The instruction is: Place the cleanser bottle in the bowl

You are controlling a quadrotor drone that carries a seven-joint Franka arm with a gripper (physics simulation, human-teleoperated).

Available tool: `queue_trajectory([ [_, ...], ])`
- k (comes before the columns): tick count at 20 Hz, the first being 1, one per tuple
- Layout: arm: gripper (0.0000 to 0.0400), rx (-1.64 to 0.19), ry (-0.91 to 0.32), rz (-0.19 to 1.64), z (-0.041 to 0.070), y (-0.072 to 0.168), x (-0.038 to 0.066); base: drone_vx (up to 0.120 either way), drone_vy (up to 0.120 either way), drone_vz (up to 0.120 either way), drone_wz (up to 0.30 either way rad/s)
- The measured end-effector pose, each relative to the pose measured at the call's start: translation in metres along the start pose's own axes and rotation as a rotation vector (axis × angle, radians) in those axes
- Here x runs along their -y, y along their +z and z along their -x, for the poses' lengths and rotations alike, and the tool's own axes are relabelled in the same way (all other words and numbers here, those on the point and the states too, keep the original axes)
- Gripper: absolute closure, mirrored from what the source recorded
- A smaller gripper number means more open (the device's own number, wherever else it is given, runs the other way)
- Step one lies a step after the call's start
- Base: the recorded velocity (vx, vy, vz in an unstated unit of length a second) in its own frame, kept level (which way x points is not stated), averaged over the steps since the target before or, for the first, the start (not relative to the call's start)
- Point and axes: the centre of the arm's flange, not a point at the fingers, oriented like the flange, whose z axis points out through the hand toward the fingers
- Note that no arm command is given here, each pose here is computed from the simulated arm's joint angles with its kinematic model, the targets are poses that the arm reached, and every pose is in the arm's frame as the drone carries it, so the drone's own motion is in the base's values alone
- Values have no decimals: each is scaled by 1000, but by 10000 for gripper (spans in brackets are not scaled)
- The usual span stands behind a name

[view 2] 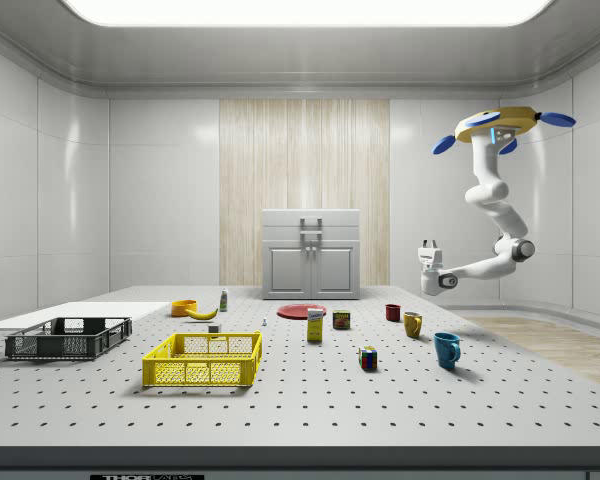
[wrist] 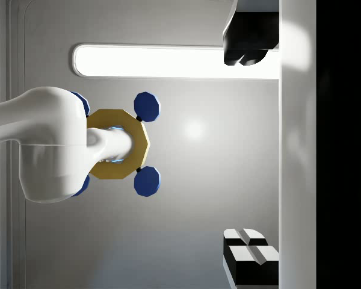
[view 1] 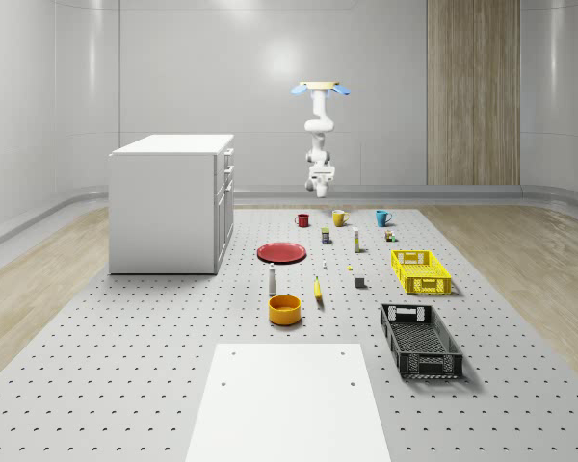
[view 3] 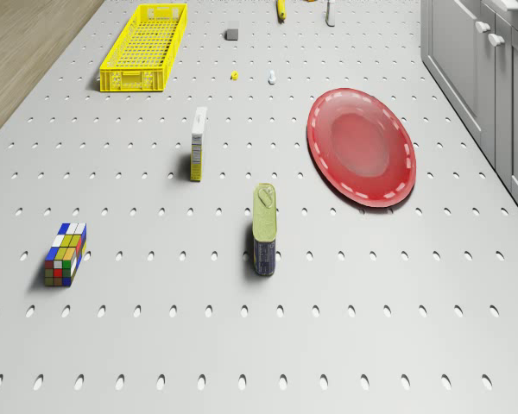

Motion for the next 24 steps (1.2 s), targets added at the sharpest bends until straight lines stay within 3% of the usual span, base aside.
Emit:
queue_trajectory([
  [16, 0, -40, 0, 23, 4, 0, 2, 120, -120, 0, 0],
  [24, 0, -139, -2, 114, 14, 2, 11, 120, -120, 0, 0],
])
